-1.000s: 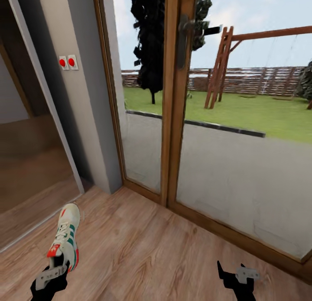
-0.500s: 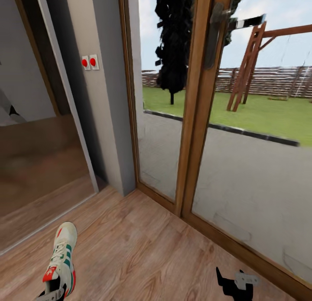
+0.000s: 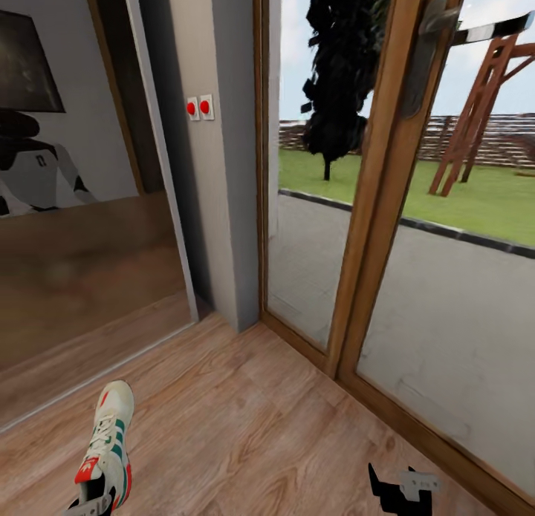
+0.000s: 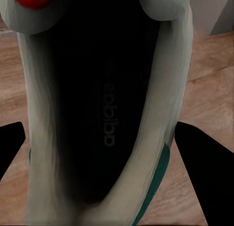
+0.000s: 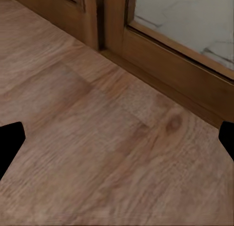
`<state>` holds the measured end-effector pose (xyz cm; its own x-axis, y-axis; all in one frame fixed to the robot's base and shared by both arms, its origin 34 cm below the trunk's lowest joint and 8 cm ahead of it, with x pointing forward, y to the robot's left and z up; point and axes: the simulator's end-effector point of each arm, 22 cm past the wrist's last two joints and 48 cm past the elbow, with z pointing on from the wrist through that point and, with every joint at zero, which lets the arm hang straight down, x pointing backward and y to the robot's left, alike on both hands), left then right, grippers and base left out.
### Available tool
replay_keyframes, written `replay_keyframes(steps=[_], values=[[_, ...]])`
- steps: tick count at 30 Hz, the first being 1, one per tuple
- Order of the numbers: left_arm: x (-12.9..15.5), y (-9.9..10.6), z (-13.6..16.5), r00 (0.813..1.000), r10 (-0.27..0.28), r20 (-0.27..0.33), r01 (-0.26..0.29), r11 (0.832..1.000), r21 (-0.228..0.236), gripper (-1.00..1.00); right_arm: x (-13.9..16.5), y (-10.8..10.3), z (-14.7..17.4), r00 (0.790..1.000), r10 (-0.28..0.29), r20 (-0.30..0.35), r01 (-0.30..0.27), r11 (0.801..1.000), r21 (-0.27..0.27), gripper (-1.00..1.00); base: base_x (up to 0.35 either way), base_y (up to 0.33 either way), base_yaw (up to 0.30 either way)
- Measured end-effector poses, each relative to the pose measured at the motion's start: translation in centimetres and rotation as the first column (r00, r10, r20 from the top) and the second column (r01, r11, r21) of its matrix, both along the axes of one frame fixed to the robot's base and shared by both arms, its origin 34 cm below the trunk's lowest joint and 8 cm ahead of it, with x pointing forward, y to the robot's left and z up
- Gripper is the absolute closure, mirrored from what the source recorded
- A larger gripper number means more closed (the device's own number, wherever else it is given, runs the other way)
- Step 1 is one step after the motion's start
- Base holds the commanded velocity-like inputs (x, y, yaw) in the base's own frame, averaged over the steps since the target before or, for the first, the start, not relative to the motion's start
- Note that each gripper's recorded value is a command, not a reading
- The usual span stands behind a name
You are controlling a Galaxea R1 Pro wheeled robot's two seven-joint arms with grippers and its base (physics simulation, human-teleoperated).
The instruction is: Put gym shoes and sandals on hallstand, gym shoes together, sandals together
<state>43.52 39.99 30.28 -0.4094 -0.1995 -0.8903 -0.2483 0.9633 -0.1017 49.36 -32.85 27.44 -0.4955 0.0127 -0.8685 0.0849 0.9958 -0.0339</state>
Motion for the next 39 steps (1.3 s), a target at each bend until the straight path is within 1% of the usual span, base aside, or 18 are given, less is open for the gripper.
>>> replay_keyframes(steps=[8,17,23,31,39], values=[[-0.1,0.0,-0.2,1.000,-0.001,-0.005,0.001,1.000,0.000,1.00,-0.1,0.9,-0.3,0.999,0.041,-0.012,-0.041,0.999,-0.014,-1.00,0.000,0.000,0.268],[-0.3,-0.1,-0.5,1.000,-0.001,-0.013,0.001,1.000,-0.001,1.00,-0.3,1.1,-0.6,0.999,0.043,-0.018,-0.043,0.999,-0.014,-1.00,0.000,-0.008,0.225],[-0.4,0.0,-0.6,1.000,0.000,-0.016,0.000,1.000,0.002,1.00,-0.4,1.1,-0.8,0.999,0.042,-0.024,-0.043,0.999,-0.014,-1.00,0.028,-0.186,0.218],[-0.5,0.1,-0.7,1.000,0.000,-0.022,0.000,1.000,0.003,1.00,-0.6,1.0,-1.1,0.999,0.042,-0.030,-0.042,0.999,-0.014,-1.00,0.232,-0.180,0.214],[-0.6,0.2,-0.9,1.000,0.001,-0.028,-0.001,1.000,0.005,1.00,-0.8,1.0,-1.4,0.998,0.041,-0.037,-0.041,0.999,-0.014,-1.00,0.330,-0.016,0.213]])
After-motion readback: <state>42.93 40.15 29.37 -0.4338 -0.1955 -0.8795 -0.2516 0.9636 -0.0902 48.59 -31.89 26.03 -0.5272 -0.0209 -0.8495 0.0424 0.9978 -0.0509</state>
